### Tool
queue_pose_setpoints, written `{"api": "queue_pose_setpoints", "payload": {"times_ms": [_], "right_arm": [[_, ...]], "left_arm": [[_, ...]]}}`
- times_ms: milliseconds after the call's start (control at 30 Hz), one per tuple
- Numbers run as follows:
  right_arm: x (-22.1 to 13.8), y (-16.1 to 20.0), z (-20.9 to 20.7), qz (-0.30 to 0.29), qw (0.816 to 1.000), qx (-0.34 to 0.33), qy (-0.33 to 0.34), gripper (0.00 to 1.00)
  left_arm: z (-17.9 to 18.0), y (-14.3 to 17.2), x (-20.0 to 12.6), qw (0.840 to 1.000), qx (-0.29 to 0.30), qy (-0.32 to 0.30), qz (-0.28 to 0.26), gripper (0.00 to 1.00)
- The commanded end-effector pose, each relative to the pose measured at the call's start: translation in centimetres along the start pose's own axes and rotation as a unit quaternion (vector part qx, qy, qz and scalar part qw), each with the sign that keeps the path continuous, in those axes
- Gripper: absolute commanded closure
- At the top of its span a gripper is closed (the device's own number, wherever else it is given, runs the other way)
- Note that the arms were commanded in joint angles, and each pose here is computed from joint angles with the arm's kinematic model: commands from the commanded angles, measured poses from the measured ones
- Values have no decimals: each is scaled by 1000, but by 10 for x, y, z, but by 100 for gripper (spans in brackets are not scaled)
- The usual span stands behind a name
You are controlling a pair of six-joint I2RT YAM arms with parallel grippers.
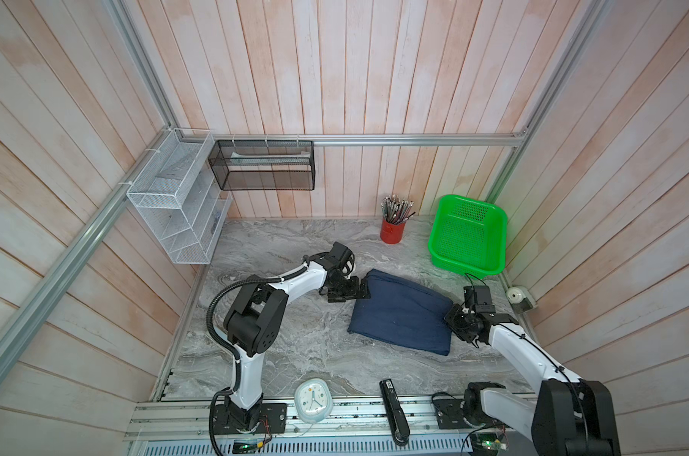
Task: Fold and stack the trousers
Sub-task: Smooth out the trousers at the center of the table, then move the trousers to the top-left of the table.
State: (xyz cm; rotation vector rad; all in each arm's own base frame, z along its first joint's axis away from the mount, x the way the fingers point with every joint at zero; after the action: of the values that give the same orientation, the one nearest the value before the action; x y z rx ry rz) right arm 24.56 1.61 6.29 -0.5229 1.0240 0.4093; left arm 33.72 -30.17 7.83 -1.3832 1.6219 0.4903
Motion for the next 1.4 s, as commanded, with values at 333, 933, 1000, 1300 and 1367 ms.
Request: {"api": "queue_pose_setpoints", "payload": {"times_ms": [333, 933, 1000, 1300, 1367], "right_arm": [[27, 35, 1, 104, 994, -6, -30, 45], [46, 78, 140, 148, 972, -142, -111, 47], [44, 71, 158, 137, 972, -152, -119, 46], [26, 53, 227, 107, 964, -184, -158, 46], [23, 55, 230, 107, 963, -187, -163, 45]], "left_arm": [[-22, 29, 41, 985, -2, 165, 58, 5], [108, -2, -61, 990, -122, -48, -60, 100], [127, -12, -75, 986, -125, -84, -67, 100], [202, -31, -108, 970, -158, -180, -46, 60], [207, -37, -120, 967, -158, -190, -58, 38]]}}
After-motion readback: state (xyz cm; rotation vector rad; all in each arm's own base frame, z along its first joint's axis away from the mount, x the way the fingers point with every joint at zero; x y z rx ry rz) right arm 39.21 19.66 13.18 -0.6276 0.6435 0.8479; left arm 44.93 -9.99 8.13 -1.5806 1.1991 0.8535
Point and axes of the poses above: each gripper's point midway between its finger pads, its own x axis out along the fingers, its own z axis along the line the jaws close on, y = z × x, the point moved 2 cm from there along -x, back along the fingers, and after that the axes turned 10 degrees about x, right-handed, at the moved point
